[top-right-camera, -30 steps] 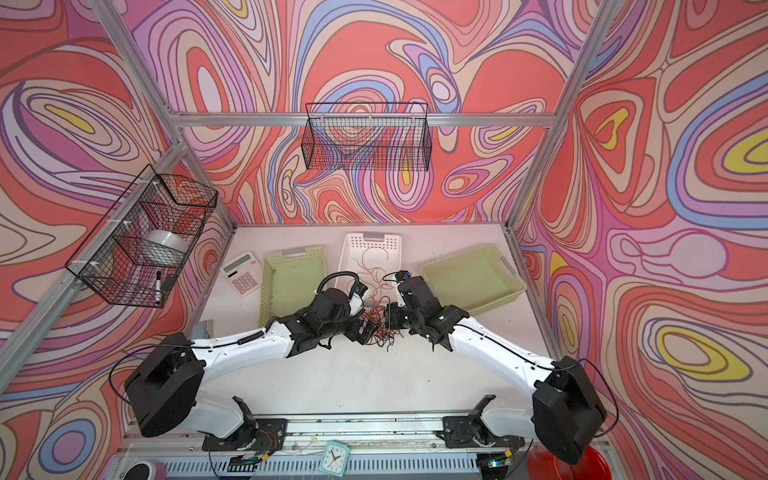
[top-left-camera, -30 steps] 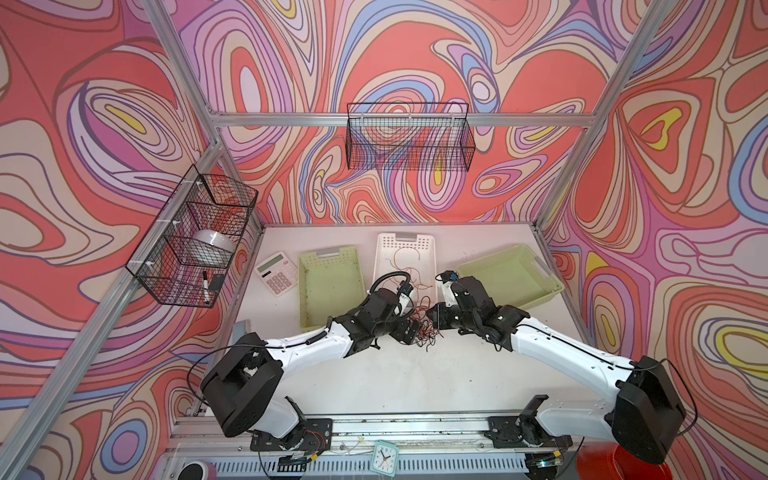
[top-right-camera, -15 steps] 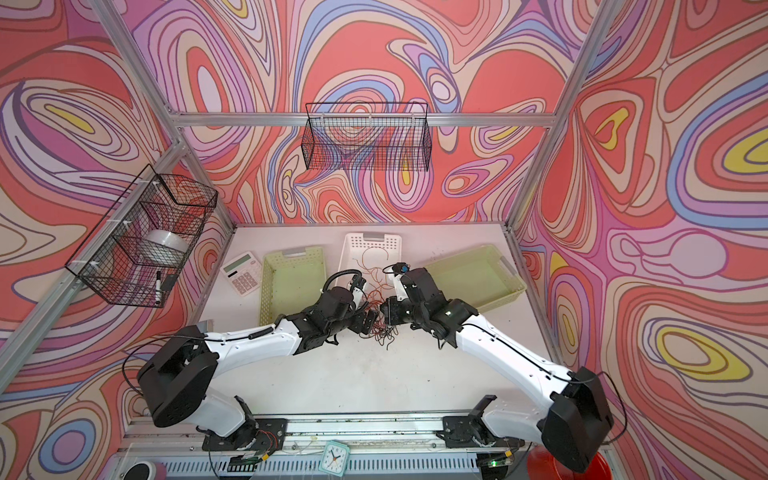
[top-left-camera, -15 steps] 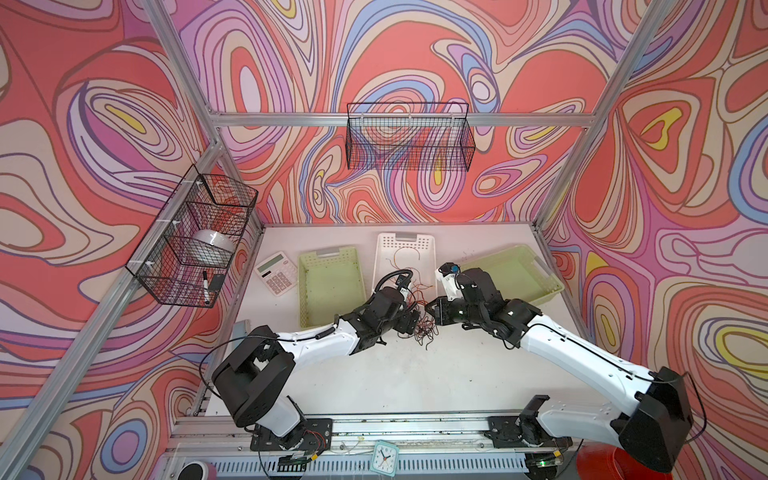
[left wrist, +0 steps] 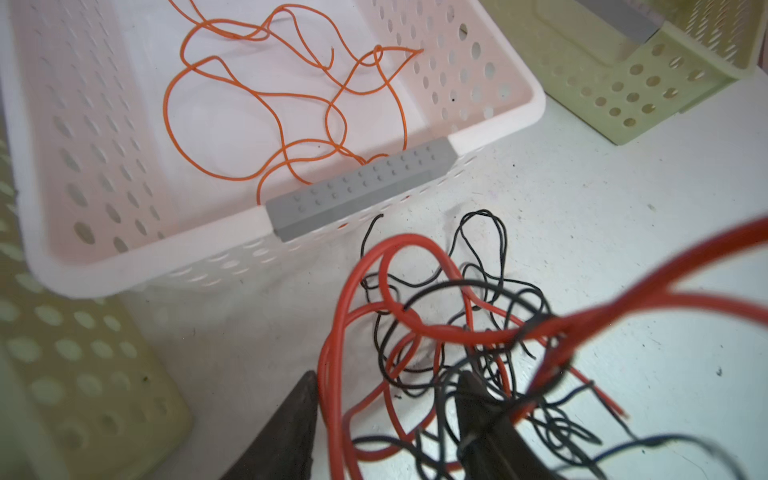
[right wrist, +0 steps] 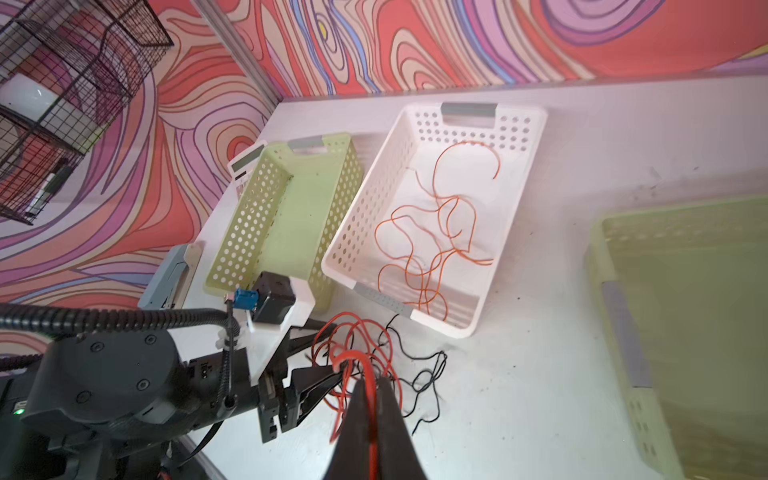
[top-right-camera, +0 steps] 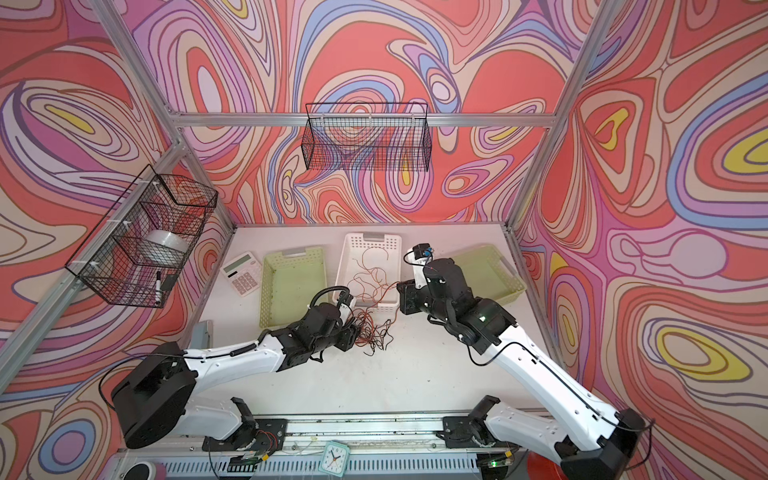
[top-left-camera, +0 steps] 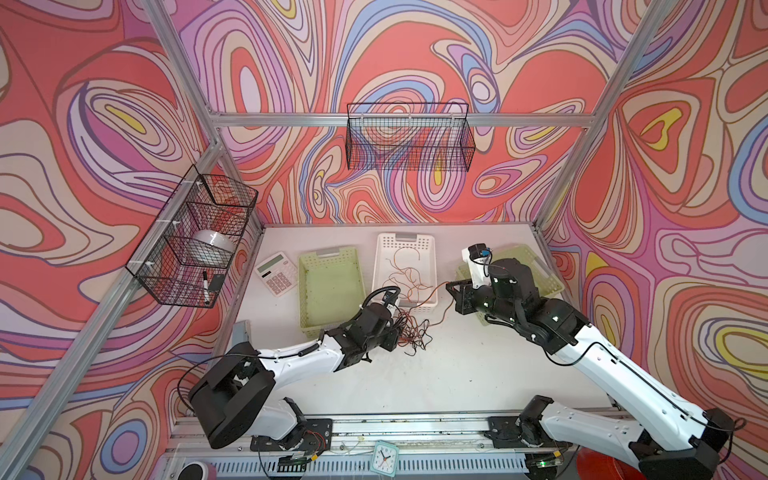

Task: Untangle the cables
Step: 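Pull a red wire up with the right gripper while the left pins the tangle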

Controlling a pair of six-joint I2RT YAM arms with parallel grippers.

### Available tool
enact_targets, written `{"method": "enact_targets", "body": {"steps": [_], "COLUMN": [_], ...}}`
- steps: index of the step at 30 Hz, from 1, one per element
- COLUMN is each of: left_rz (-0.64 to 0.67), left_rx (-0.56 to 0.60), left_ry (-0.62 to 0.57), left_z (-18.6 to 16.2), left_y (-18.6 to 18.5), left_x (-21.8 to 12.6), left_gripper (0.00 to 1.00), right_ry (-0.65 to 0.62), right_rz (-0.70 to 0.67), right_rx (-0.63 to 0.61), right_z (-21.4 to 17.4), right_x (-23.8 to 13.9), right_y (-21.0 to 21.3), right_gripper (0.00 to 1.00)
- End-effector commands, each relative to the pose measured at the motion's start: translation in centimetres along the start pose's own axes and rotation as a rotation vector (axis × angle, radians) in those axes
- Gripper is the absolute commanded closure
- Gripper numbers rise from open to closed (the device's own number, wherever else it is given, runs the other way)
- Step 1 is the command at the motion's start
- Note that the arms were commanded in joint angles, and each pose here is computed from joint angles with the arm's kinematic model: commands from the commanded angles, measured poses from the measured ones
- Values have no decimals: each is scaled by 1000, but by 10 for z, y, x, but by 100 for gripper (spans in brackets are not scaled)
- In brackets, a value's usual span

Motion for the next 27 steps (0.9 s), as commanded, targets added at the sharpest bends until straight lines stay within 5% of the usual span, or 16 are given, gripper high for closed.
{"method": "enact_targets", "body": {"steps": [1,13,22,27], "left_rz": [62,80,-210,-298], "left_rx": [-6,3,188,261], "left_ry": [73,114,-94,-175], "left_z": [-23,-39,15,41], "left_y": [17,26,-33,-57], "left_x": [-4,-7,-51,-65], "left_gripper": [51,56,0,0], "right_ry": [-133,-184,-135,-147], "right_rz": [-116,-176,26,98], "right_rx": [-45,-167,-204,-223], "right_z": [36,72,61,61], "right_x": [-33,-61,-32,-31], "right_y": [-15,-18,7,17], "right_gripper": [100,100,100,100]}}
Point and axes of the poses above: each gripper's point midway between its finger pads, its own x axis out along the fingers, its own y axis along the line the jaws close on, z = x × y, the point moved 4 cm from there along -x, back along the fingers, and after that the axes turned 14 degrees about -x, right-handed, at the moved point
